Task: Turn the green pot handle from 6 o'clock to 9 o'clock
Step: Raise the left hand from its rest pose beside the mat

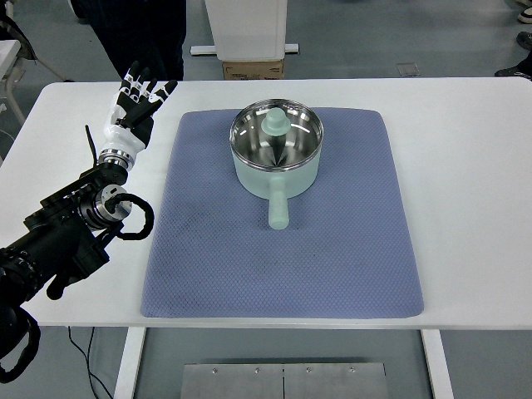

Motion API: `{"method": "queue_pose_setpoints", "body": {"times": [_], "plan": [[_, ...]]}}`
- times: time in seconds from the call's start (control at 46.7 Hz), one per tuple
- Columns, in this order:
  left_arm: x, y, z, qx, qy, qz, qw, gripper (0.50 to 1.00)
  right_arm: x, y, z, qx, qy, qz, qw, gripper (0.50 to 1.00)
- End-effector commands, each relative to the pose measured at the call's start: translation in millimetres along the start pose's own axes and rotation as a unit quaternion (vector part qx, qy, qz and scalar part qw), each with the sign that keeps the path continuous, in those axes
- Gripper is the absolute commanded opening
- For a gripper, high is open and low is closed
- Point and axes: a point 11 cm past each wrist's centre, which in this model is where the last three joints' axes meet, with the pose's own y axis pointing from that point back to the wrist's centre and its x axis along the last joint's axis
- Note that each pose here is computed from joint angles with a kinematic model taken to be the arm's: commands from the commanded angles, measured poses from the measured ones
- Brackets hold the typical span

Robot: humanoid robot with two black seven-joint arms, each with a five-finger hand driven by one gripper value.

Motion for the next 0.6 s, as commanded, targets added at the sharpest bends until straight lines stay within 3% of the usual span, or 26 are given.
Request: {"method": "queue_pose_setpoints", "body": {"times": [0.0, 0.578], "plan": [[0.8, 0.1, 0.5, -0.001, 0.002, 0.002, 1.0, 1.0, 0.0, 0.0, -0.1, 0.0, 0.0, 0.0, 1.0, 1.0], [0.8, -1.4, 5.0, -0.006, -0.001, -0.001, 1.0, 1.0, 0.0, 0.0, -0.1, 0.0, 0.0, 0.0, 1.0, 1.0]]}}
